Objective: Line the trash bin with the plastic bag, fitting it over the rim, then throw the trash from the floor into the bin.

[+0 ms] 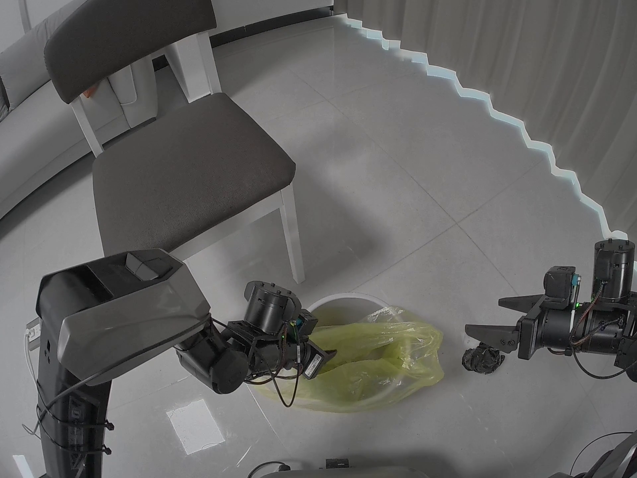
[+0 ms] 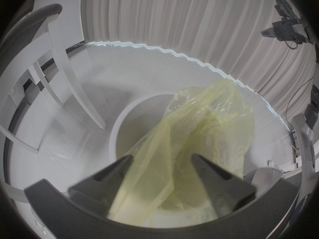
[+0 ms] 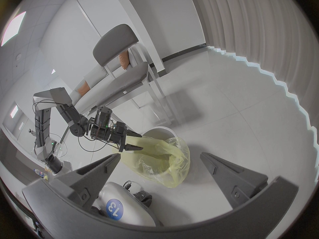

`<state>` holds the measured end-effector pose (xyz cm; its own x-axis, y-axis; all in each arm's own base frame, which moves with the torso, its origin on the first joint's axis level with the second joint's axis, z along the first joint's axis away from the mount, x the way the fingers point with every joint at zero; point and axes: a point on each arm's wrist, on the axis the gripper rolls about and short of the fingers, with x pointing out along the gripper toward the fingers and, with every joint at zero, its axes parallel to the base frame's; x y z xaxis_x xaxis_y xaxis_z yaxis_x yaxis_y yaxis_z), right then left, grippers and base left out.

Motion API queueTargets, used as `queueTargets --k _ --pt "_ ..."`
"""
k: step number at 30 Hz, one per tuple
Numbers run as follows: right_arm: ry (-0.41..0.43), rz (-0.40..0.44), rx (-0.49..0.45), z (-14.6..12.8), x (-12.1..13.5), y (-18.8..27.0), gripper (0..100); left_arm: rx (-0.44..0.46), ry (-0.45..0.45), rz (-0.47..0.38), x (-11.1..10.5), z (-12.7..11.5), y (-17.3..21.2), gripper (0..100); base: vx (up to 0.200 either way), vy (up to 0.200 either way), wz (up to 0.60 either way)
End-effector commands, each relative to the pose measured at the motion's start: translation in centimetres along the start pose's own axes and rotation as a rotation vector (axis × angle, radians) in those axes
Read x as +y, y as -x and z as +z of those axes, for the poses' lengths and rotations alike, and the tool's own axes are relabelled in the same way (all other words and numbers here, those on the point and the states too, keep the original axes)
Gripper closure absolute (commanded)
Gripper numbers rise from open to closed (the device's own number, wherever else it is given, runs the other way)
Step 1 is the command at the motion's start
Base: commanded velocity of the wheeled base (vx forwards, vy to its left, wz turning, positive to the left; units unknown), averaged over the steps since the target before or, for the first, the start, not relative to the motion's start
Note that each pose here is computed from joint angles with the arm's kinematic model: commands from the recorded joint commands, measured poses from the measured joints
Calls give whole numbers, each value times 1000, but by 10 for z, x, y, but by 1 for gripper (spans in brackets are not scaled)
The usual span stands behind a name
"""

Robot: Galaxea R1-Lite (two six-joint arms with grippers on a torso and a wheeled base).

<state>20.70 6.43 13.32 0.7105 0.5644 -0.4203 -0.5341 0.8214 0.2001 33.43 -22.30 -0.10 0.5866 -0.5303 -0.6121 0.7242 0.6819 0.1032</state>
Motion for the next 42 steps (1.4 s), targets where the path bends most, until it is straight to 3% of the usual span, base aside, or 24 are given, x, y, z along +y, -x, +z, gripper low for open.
queueTargets --k 1,9,24,34,42 --pt "-1 0 3 -1 0 0 0 2 0 9 1 0 -3 100 0 0 0" --pt "6 -1 -15 1 0 0 0 -24 0 19 3 9 5 100 0 0 0" --pt "28 3 -70 13 1 2 0 -204 30 65 14 60 53 100 0 0 0" --pt "25 3 -65 13 1 0 0 -236 54 91 29 69 35 100 0 0 0" --pt "19 -7 -62 13 -3 -2 0 -240 100 128 54 62 -7 100 0 0 0"
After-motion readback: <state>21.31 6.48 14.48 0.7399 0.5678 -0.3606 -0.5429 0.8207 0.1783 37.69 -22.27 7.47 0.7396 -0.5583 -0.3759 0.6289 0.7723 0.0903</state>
